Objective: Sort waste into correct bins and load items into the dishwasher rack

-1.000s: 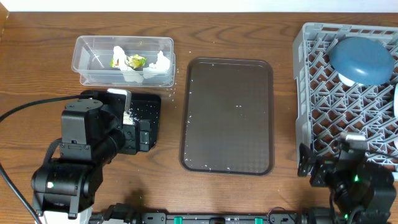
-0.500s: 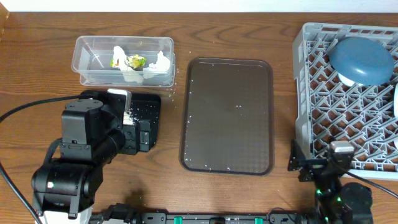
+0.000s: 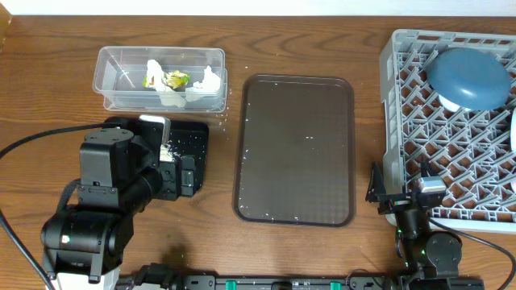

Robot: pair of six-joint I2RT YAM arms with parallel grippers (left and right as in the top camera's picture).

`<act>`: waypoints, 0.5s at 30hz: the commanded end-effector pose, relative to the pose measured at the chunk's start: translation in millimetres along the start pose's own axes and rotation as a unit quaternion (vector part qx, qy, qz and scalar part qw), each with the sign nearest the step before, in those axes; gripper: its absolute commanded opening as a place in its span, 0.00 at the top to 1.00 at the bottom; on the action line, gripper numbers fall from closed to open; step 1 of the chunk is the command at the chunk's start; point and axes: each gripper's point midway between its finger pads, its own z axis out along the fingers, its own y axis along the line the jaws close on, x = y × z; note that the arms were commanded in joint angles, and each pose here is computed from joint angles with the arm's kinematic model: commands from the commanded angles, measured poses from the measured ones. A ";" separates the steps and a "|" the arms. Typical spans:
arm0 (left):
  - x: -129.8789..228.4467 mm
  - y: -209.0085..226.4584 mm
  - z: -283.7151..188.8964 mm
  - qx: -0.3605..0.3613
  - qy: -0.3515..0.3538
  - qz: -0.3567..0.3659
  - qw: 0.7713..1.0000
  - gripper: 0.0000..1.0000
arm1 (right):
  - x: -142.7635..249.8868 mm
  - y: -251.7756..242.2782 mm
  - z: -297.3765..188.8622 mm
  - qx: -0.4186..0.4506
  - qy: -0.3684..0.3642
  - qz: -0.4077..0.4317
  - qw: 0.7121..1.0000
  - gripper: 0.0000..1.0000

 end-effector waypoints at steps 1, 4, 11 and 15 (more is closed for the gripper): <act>0.8 2.0 1.2 -0.004 0.001 0.003 1.000 0.02 | 0.8 3.3 -0.3 -0.005 0.001 -0.063 0.998 0.01; 0.8 2.0 1.2 -0.004 0.001 0.003 1.000 0.02 | 21.1 1.9 -1.2 -0.005 0.042 -0.071 0.997 0.01; 0.8 2.0 1.2 -0.004 0.001 0.003 1.000 0.02 | 26.9 -1.1 -1.7 0.002 0.054 -0.071 0.996 0.01; 0.8 2.0 1.2 -0.004 0.001 0.003 1.000 0.02 | 26.2 0.4 -1.7 -0.002 0.053 -0.071 0.996 0.01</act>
